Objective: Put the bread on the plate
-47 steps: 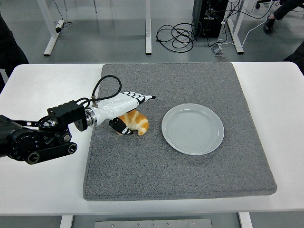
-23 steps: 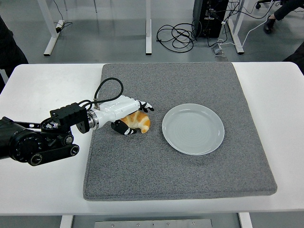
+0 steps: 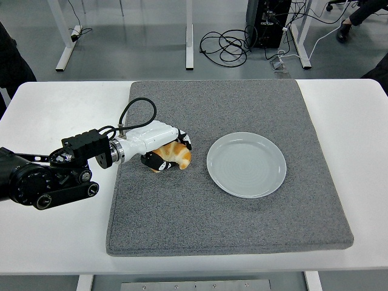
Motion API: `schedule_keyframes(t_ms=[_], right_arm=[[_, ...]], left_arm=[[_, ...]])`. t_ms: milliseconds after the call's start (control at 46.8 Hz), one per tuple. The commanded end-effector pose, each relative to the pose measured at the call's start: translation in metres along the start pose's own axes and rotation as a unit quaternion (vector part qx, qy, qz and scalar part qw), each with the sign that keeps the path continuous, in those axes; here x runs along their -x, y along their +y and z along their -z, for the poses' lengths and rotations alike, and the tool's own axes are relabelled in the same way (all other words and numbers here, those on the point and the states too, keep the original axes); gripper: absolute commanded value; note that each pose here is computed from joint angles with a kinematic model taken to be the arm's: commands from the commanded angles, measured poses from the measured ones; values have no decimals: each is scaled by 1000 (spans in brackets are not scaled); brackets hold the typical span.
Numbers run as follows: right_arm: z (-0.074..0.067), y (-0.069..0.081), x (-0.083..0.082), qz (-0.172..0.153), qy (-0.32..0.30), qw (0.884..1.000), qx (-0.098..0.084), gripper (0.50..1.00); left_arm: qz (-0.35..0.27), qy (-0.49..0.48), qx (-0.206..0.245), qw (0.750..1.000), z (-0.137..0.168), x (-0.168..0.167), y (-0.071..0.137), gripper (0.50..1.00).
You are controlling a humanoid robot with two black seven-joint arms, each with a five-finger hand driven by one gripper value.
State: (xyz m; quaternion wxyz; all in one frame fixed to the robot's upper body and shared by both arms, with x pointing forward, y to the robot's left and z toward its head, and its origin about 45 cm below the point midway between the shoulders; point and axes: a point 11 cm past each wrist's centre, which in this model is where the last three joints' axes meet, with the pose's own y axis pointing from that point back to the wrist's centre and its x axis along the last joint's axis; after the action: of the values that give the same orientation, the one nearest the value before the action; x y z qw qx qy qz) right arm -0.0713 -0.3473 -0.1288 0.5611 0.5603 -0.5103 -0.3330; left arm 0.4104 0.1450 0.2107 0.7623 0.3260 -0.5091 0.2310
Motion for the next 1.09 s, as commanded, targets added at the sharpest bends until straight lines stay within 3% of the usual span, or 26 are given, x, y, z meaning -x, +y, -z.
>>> schedule_keyframes(t_ms=[0,150,406,662,1068], right_arm=[[0,0,0,0,0,1000,0,1000],[0,0,0,0,0,1000,0,1000],[0,0,1,1,0,1000,0,1000],[0,0,1,1,0,1000,0,1000],[0,0,0,1,-1,1000,0,1000]], left_arm=[[-1,0,1,1000,-1,-1,-1,500],[-14,-8,4,1000,-3,-17,-4,500],[-60,-36,9,997,-11,-86,-13,500],[-92,-58,8,994,-17,-143,-10,500],[-115,-95,0,989,-20,-201,0,500]])
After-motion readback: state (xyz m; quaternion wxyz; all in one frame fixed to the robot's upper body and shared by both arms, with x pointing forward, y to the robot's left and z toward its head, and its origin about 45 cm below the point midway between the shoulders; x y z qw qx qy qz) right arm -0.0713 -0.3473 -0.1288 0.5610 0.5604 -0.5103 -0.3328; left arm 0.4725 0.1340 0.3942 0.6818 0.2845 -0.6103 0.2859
